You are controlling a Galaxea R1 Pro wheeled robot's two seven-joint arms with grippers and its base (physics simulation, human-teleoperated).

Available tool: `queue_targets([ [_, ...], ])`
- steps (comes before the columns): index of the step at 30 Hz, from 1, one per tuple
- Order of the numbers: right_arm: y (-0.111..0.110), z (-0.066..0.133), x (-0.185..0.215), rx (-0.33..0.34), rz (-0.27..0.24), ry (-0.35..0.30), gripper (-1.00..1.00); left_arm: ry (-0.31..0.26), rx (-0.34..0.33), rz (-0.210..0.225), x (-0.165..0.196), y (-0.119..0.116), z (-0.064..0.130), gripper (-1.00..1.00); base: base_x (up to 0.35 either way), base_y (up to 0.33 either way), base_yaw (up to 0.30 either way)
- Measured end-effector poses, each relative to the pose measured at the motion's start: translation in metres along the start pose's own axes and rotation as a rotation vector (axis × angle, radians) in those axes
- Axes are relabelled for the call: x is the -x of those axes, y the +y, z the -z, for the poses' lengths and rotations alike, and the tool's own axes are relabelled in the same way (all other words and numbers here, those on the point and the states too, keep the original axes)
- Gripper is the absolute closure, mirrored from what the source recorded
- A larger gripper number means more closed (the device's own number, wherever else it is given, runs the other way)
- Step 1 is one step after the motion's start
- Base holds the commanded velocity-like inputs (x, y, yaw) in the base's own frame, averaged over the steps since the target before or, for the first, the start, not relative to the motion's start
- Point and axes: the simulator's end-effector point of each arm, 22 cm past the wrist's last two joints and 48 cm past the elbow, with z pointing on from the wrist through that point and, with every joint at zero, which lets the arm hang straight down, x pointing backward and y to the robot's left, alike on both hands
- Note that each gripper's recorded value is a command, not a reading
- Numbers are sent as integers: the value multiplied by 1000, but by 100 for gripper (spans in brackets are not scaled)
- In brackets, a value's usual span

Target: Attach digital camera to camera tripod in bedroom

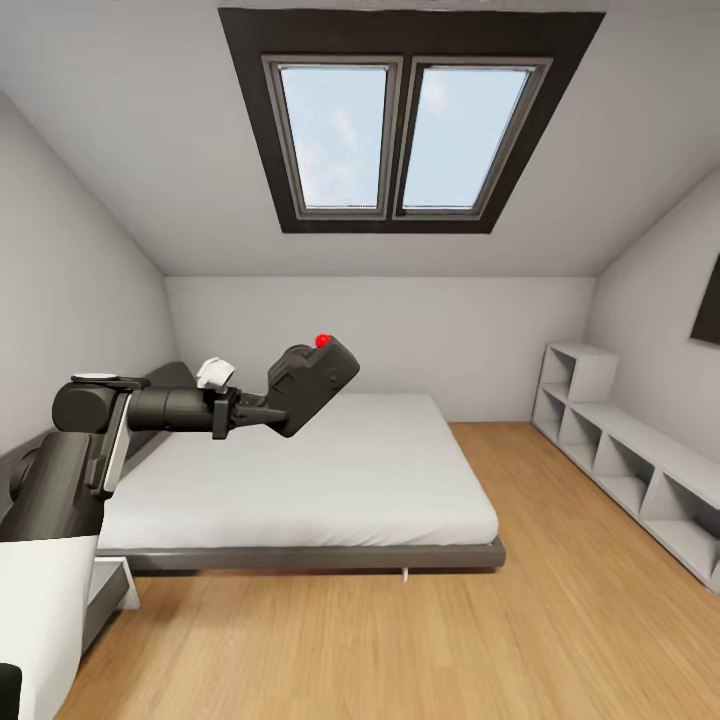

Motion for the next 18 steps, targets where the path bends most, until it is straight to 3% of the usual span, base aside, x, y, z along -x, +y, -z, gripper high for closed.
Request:
queue_targets([
  [5,2,6,-15,4,1,14,-100,-1,4,1,5,-1,3,100,0,0,0],
  [11,3,13,-15,6,-14,-18,-100,0,11,1,10,-2,7,100,0,0,0],
  [18,1,20,-16,0,-69,-23,-100,1,14,1,16,-5,10,100,0,0,0],
])
